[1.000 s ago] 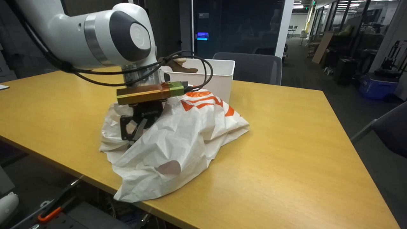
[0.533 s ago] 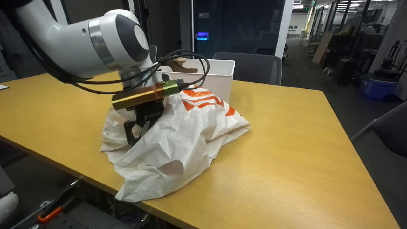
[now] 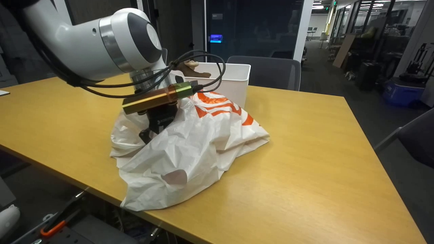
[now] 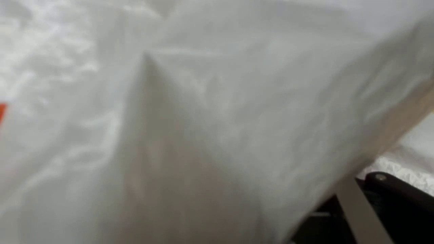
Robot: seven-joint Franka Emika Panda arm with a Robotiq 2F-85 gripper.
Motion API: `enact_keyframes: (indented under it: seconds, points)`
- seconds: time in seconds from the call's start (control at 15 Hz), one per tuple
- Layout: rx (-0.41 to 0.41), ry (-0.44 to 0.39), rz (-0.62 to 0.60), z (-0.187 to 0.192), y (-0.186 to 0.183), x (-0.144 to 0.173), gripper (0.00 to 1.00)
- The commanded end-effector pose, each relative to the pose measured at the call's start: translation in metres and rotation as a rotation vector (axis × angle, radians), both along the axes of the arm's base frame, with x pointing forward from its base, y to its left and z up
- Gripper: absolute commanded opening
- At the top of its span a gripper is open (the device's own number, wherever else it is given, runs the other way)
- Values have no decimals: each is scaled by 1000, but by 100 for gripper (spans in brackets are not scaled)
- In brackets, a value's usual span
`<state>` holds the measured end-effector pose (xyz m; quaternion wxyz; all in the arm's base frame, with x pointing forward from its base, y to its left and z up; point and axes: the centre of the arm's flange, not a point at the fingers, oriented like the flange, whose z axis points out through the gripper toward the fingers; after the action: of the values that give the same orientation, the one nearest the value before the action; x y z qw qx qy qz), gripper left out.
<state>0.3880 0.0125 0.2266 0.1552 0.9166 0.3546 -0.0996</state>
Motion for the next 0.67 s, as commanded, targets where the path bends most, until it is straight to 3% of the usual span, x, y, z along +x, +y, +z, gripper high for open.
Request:
enact_keyframes:
  seconds: [0.0, 0.07, 0.13, 0.27, 0.6]
  points:
    - [7, -6, -17, -2, -2, 4, 19]
    - [9, -7, -22, -1, -2, 4, 19]
    - [16, -11, -16, 2, 0, 4, 58]
    - [8, -31, -18, 8, 2, 2, 57]
    - [1, -67, 29, 24, 9, 6, 92]
